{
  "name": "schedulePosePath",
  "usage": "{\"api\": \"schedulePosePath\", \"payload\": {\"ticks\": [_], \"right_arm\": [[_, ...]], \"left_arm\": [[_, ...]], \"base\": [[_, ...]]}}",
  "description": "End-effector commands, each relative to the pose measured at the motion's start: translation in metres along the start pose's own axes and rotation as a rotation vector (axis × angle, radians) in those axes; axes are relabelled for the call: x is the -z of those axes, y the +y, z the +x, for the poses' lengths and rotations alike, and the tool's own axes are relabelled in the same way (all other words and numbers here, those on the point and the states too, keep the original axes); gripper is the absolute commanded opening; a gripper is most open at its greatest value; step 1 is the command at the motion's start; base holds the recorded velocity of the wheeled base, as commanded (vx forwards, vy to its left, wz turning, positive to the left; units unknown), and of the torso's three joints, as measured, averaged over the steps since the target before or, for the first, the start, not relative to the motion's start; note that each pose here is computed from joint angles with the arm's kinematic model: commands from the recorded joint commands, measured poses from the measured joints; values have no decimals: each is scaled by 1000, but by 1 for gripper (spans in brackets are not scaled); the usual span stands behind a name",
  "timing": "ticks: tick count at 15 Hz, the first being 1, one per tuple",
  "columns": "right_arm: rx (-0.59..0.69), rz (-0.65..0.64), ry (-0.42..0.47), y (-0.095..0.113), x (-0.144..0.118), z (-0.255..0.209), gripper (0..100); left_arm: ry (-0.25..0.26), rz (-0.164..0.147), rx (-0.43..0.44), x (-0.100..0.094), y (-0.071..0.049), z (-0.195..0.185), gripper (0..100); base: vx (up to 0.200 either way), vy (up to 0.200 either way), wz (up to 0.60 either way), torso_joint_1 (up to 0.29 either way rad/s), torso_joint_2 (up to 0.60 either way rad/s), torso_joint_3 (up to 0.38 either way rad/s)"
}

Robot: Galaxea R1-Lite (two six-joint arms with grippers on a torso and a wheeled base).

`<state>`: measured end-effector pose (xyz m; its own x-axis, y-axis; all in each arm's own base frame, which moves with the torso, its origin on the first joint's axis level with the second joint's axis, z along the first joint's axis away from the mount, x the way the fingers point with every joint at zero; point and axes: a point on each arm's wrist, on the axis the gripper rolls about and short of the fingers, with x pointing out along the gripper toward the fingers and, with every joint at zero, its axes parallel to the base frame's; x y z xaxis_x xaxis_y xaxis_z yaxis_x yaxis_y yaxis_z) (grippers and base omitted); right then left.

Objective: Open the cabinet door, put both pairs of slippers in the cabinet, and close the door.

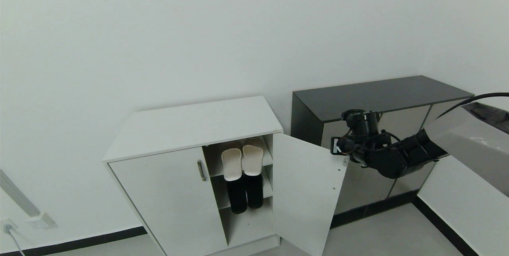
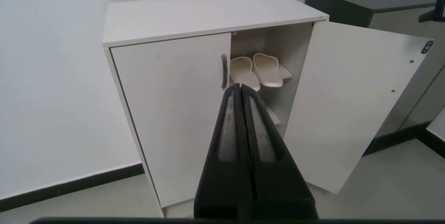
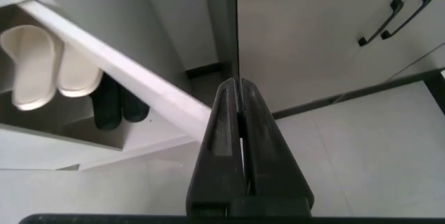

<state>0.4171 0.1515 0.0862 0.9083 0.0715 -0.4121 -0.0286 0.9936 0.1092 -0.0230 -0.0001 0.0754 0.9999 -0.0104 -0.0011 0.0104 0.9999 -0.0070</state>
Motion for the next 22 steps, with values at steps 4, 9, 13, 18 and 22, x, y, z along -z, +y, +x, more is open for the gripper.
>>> {"api": "schedulePosePath", "payload": {"ticks": [4, 9, 13, 18, 22], "right_arm": [[17, -2, 25, -5, 14, 16, 0], [19, -4, 27, -6, 16, 17, 0], [12, -13, 39, -2, 19, 14, 0], [-59, -54, 63, 27, 27, -15, 0], [-212, -117, 64, 74, 30, -82, 0]], "left_arm": [[0, -2, 0, 0, 0, 0, 0], [0, -2, 0, 0, 0, 0, 0], [0, -2, 0, 0, 0, 0, 0], [0, -2, 0, 0, 0, 0, 0], [0, -2, 0, 0, 0, 0, 0]], "base": [[0, 0, 0, 0, 0, 0], [0, 0, 0, 0, 0, 0], [0, 0, 0, 0, 0, 0], [0, 0, 0, 0, 0, 0], [0, 0, 0, 0, 0, 0]]}}
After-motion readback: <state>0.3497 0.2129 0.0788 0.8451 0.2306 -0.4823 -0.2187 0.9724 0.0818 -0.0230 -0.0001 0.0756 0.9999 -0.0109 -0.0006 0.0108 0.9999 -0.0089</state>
